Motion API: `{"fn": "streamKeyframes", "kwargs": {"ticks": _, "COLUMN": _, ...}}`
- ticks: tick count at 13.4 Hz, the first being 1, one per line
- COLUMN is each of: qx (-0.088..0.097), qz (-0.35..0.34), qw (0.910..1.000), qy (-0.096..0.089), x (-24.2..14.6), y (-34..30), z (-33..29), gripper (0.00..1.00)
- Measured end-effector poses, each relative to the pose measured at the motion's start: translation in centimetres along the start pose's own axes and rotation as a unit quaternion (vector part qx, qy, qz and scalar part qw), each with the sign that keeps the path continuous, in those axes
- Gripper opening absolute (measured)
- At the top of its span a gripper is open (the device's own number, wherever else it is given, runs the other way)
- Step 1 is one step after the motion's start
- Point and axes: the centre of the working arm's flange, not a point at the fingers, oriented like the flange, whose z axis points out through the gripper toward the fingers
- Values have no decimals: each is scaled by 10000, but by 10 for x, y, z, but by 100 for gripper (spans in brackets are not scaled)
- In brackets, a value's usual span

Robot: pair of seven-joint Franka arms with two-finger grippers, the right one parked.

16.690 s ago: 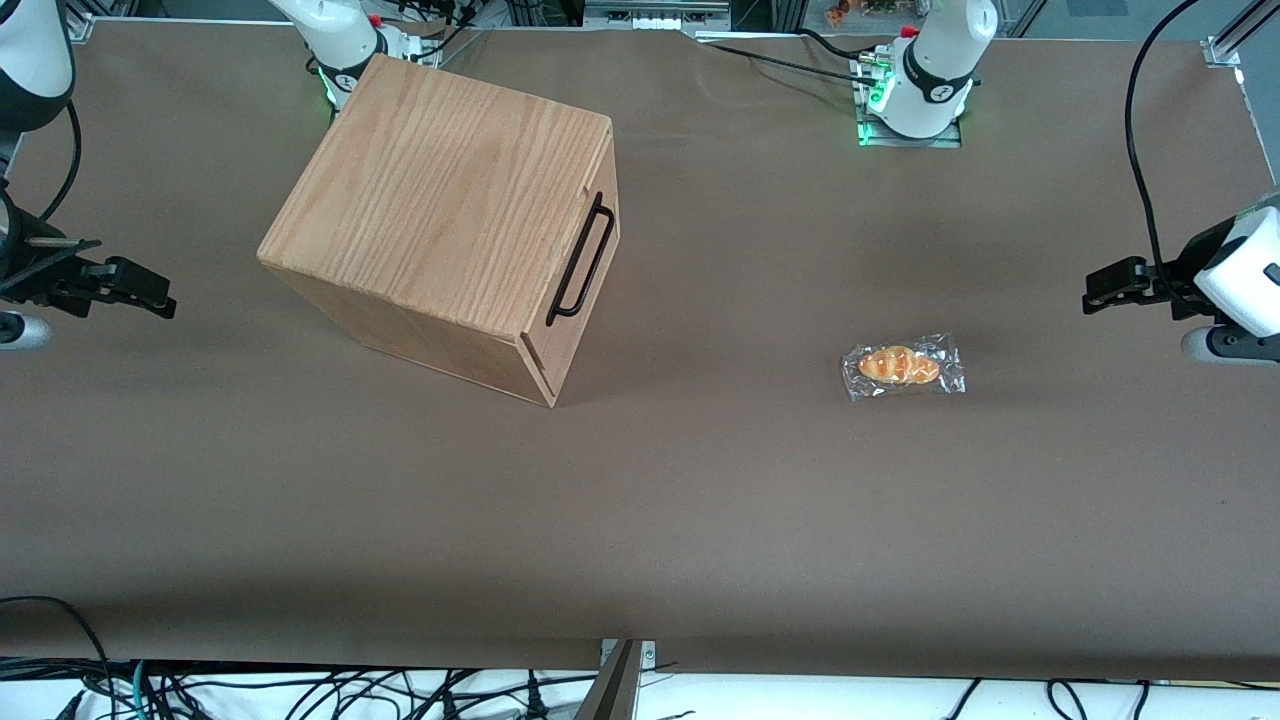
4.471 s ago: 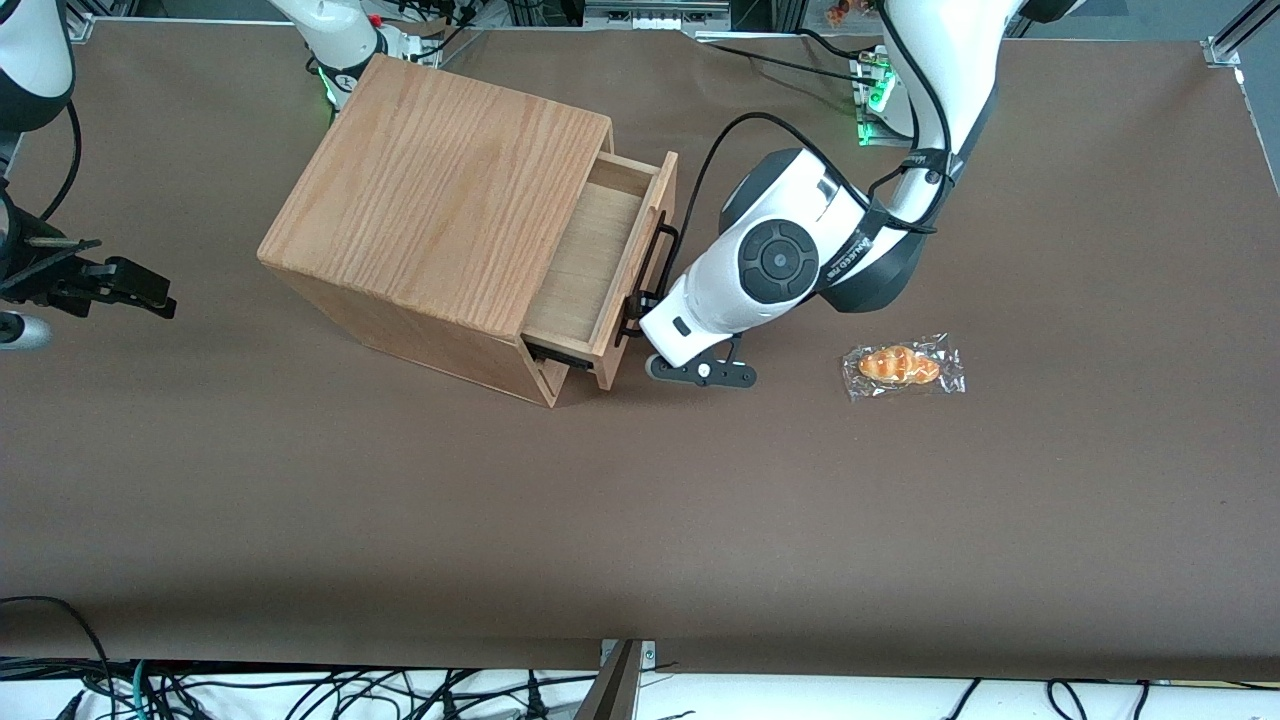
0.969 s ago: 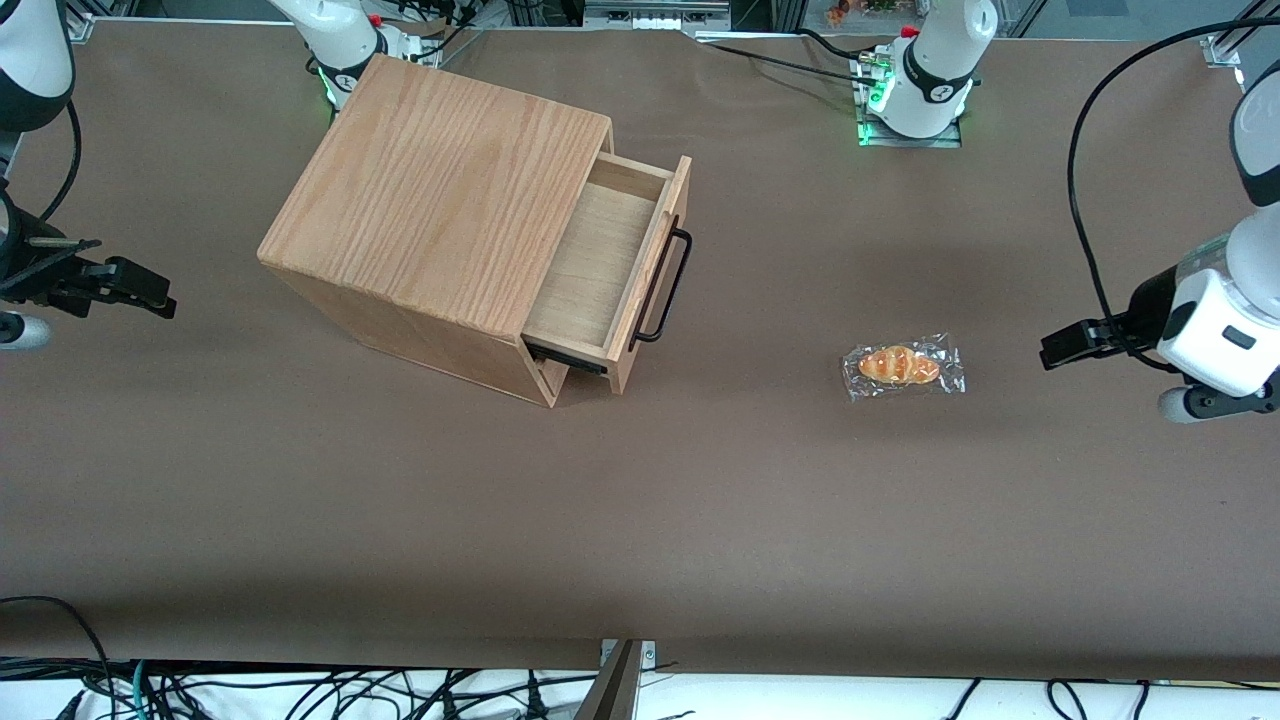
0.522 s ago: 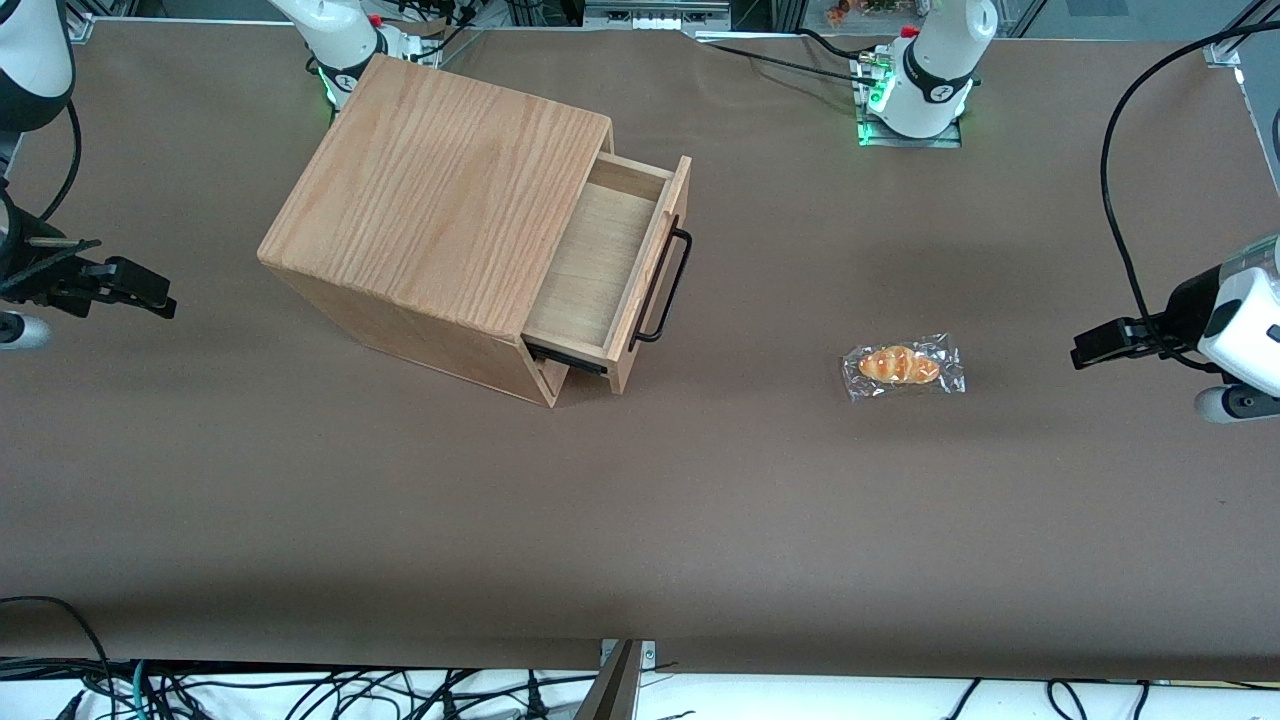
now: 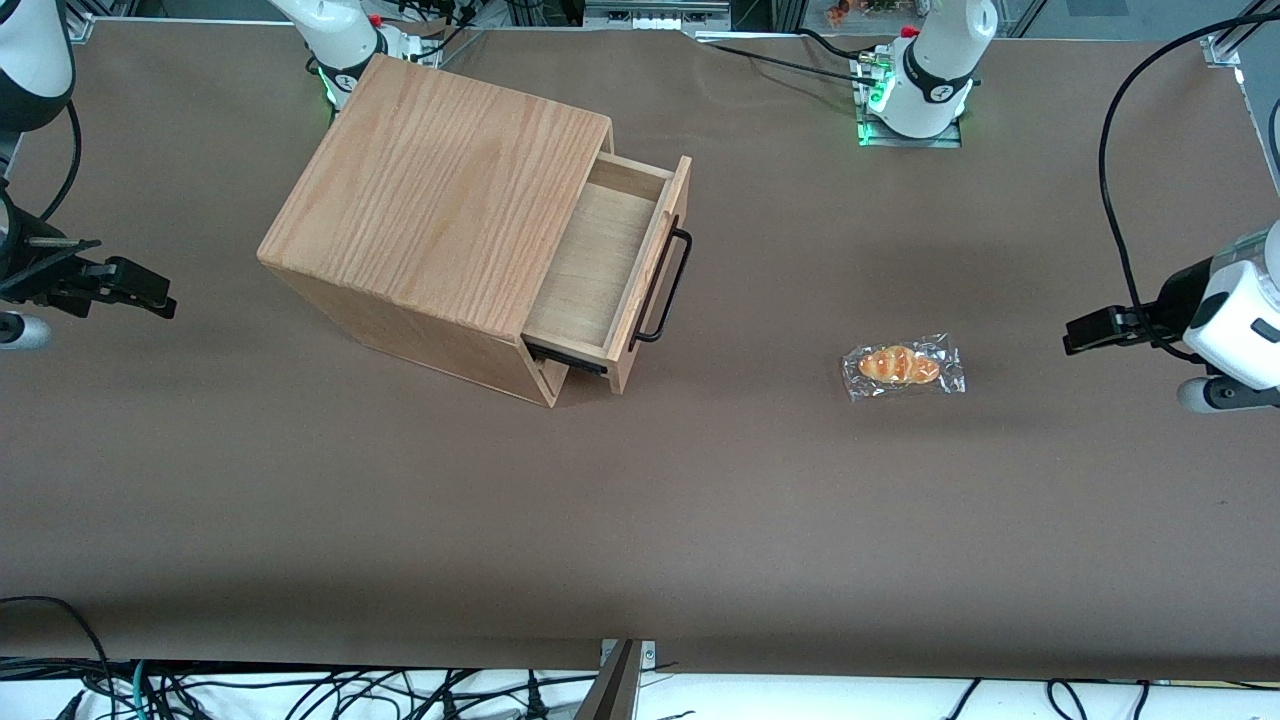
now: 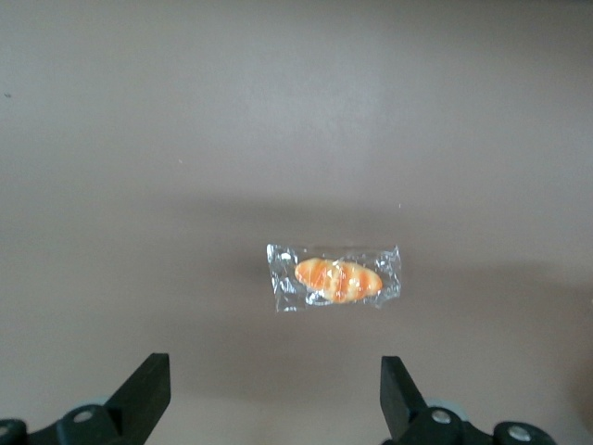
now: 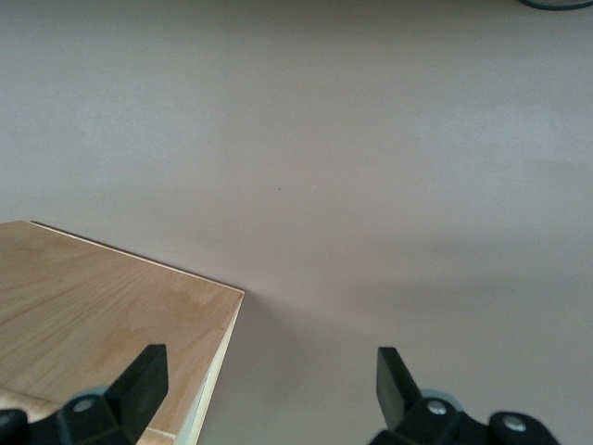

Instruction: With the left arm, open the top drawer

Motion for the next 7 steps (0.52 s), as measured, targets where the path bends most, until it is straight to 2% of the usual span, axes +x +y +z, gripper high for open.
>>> {"fn": "streamKeyframes", "kwargs": {"ticks": 2, "qx": 11, "qz": 73, "qw": 9999, "qy": -139, "x": -4, "y": 6, "z": 2, "gripper": 100}}
{"fn": "streamKeyframes", "kwargs": {"ticks": 7, "qx": 19, "qz": 120, "qw": 9997, "qy": -225, "x": -7, "y": 11, "z": 3, "gripper": 100}}
